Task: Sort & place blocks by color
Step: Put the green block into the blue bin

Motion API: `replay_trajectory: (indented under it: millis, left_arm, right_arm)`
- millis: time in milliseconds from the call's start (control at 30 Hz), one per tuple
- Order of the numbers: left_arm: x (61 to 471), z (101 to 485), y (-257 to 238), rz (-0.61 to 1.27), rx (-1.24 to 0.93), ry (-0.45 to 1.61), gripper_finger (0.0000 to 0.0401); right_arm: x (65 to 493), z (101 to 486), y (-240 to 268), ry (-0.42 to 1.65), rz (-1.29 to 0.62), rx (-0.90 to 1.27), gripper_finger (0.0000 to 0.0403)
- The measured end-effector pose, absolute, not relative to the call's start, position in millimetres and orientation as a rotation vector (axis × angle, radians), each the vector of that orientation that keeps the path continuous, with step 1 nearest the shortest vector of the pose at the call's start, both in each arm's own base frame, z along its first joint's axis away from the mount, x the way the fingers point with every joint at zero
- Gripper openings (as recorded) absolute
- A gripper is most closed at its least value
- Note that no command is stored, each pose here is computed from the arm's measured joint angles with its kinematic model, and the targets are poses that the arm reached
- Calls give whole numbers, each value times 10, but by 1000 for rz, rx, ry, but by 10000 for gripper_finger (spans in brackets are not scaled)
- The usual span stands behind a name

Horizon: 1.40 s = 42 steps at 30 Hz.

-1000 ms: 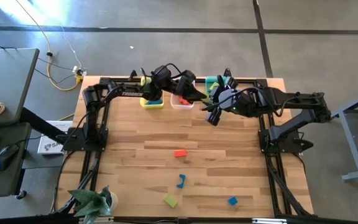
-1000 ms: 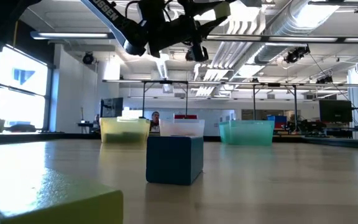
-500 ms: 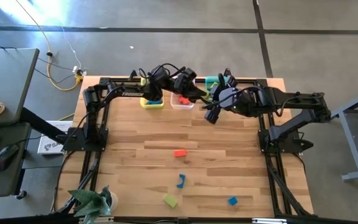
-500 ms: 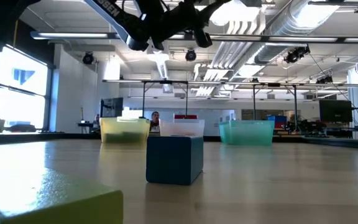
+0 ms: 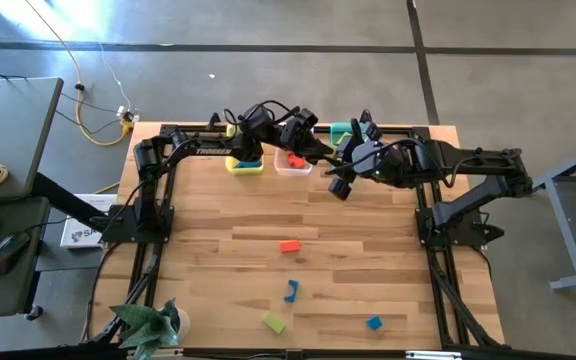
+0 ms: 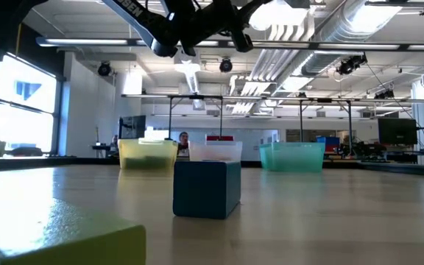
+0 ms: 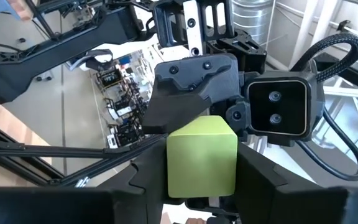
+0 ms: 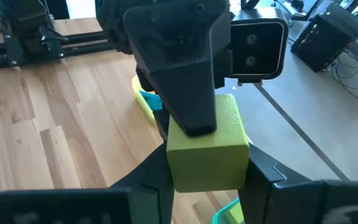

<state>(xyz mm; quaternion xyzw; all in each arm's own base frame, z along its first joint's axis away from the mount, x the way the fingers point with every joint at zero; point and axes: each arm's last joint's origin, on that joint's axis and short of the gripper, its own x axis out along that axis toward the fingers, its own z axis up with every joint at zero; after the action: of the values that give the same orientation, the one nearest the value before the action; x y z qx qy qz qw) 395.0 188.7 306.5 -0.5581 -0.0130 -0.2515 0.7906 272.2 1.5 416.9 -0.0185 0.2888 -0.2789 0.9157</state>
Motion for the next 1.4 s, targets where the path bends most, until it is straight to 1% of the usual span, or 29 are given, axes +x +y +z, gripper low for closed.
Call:
replay_trajectory:
  millis: [133, 300, 433, 567, 733, 867, 1167, 1400]
  left_arm:
    - [3951, 3065, 1885, -540, -1177, -34, 128]
    - [3952, 3063, 1887, -538, -1199, -29, 139]
    - [3951, 3057, 1894, -532, -1167, -32, 143]
    - [3958, 3038, 1894, -533, -1182, 11, 146]
    - [3964, 3002, 1890, -544, -1184, 75, 168]
    - [3959, 2993, 1914, -526, -1166, 67, 180]
    - [3852, 2952, 2128, -488, -1135, 60, 181]
    - [3783, 2935, 2233, -495, -1058, 75, 181]
  right_arm:
    - [2721, 4168, 15, 596, -573, -43, 105]
    - [2721, 4168, 15, 593, -576, -34, 105]
    - [2722, 4169, 14, 592, -577, -32, 105]
    - [2721, 4159, 16, 601, -571, -33, 105]
    - [2720, 4143, 18, 616, -567, -39, 105]
    - [2708, 4133, 15, 628, -577, -39, 105]
    - [2638, 4114, -42, 641, -715, -30, 105]
    - [2620, 4101, -276, 652, -804, 4, 105]
